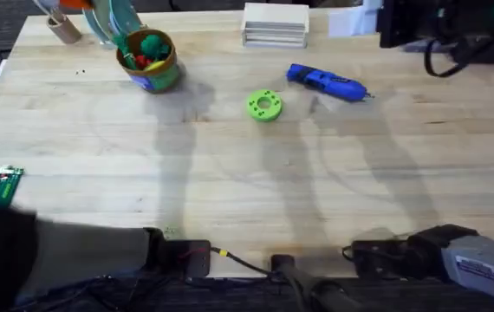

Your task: Pick up the gripper from the table and insert it into the empty holder that is missing its gripper. Then pick up a screw, insert it into the mounting hole, and use the screwdriver to tighten it. Finally, clean up the table by picking up the vegetable and placing it into the bucket.

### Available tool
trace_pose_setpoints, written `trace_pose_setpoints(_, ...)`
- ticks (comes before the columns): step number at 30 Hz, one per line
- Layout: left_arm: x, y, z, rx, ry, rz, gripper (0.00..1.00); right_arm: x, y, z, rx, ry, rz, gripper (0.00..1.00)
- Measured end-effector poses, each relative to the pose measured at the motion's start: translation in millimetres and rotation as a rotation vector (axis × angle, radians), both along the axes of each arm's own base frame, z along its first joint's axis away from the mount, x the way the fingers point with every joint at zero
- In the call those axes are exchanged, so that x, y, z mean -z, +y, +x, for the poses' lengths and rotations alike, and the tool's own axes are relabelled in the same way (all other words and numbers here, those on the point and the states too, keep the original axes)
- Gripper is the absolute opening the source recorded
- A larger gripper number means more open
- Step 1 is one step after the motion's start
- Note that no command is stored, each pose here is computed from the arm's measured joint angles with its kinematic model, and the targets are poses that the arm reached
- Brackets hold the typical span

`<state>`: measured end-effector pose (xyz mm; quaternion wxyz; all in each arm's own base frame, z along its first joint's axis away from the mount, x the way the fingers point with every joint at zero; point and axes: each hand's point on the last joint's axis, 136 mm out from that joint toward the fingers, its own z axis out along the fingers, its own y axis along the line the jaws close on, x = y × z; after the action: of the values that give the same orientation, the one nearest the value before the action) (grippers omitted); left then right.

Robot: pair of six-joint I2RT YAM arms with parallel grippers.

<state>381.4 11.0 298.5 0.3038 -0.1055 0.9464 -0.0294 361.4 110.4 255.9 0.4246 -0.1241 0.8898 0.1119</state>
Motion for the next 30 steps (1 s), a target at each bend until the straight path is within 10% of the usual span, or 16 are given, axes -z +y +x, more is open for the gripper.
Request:
trace_pose_setpoints(11,-22.8,-89.9,-44.0,0.34,-0.022,0.058,0.922,-2.8,-21.8,-46.6,0.029,0.088,-0.022,0.915)
trace_pose_setpoints(18,-14.3,-112.5,-62.0,0.446,0.032,0.081,0.042,-22.6,-34.8,-72.9,0.055,0.048,-0.015,0.915)
trace_pose_setpoints(21,-14.2,-112.9,-62.3,0.447,0.033,0.081,0.006,-27.3,-36.3,-75.5,0.059,0.031,-0.013,0.915)
trace_pose_setpoints(23,-14.1,-112.8,-62.3,0.447,0.033,0.082,0.039,-28.2,-36.5,-76.0,0.059,0.028,-0.012,0.914)
trace_pose_setpoints(28,-14.0,-112.7,-62.5,0.451,0.033,0.085,0.839,-28.1,-36.5,-76.1,0.059,0.028,-0.012,0.915)
trace_pose_setpoints(30,-14.0,-112.7,-62.5,0.448,0.034,0.083,0.981,-28.1,-36.5,-76.1,0.059,0.028,-0.012,0.915)
